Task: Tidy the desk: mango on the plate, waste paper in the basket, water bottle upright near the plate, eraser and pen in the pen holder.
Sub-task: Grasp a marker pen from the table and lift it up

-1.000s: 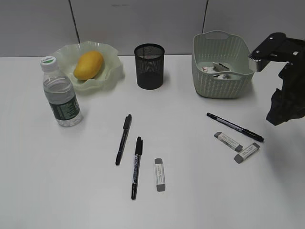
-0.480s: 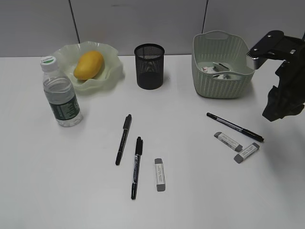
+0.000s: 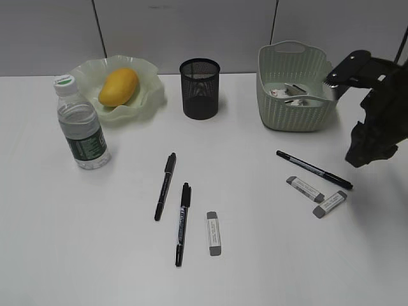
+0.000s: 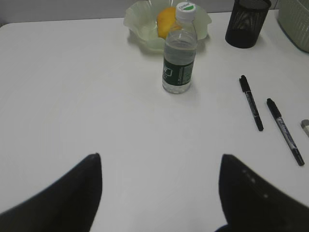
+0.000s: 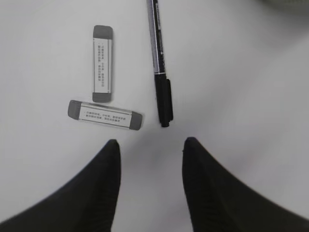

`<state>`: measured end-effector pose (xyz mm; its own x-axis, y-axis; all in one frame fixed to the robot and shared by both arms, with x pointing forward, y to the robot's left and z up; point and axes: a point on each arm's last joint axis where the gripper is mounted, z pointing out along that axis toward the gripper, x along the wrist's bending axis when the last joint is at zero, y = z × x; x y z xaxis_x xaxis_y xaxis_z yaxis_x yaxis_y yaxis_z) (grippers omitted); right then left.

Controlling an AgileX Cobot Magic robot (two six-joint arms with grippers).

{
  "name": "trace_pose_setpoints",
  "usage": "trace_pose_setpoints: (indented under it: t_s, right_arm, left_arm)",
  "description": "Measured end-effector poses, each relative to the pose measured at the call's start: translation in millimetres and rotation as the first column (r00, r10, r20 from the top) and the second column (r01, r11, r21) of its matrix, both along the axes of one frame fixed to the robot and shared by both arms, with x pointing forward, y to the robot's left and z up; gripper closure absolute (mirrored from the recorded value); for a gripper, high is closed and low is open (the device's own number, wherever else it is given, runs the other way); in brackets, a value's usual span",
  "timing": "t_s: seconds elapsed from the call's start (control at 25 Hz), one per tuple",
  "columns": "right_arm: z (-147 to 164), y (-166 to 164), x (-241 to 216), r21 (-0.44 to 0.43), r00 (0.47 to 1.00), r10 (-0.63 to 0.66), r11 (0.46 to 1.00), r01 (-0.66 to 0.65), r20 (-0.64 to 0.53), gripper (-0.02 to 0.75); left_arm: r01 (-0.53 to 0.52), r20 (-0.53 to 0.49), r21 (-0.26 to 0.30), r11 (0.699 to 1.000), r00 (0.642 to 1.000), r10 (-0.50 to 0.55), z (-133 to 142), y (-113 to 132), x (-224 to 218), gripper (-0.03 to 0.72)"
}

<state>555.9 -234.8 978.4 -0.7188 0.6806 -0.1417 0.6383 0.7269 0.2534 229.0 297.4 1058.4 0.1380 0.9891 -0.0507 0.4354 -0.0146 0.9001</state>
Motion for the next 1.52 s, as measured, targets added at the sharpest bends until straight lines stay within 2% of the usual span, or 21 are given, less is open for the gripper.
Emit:
trace_pose_setpoints:
  t_s: [0.12, 0.36, 0.8, 1.24, 1.52]
  right_arm:
    - [-19.9, 1.0, 5.7, -0.009, 0.999, -0.002, 1.000, 0.002, -0.045, 0.409]
    - [-38.3, 2.3, 19.1, -0.015, 1.000, 0.004, 1.000, -0.004, 0.011, 0.462]
    - [-68.5, 2.8, 24.6, -0.040, 0.998, 0.044, 0.998, -0.046, -0.042, 0.468]
    - [-77.2, 5.1, 37.1, -0.044, 0.997, 0.064, 0.997, -0.066, -0.033, 0.469]
    - [-75.1, -8.0, 45.3, 0.003, 0.998, 0.023, 1.000, -0.023, -0.051, 0.469]
  left_arm:
    - [0.001, 0.000, -0.001, 1.000, 1.000, -0.001, 0.0, -0.1, 0.0, 0.119]
    - [0.001, 0.000, -0.001, 1.000, 1.000, -0.001, 0.0, -0.1, 0.0, 0.129]
    - [0.001, 0.000, -0.001, 1.000, 1.000, -0.001, 0.0, -0.1, 0.0, 0.138]
    - [0.001, 0.000, -0.001, 1.000, 1.000, -0.001, 0.0, -0.1, 0.0, 0.141]
    - [0.001, 0.000, -0.001, 1.000, 1.000, -0.001, 0.0, -0.1, 0.0, 0.143]
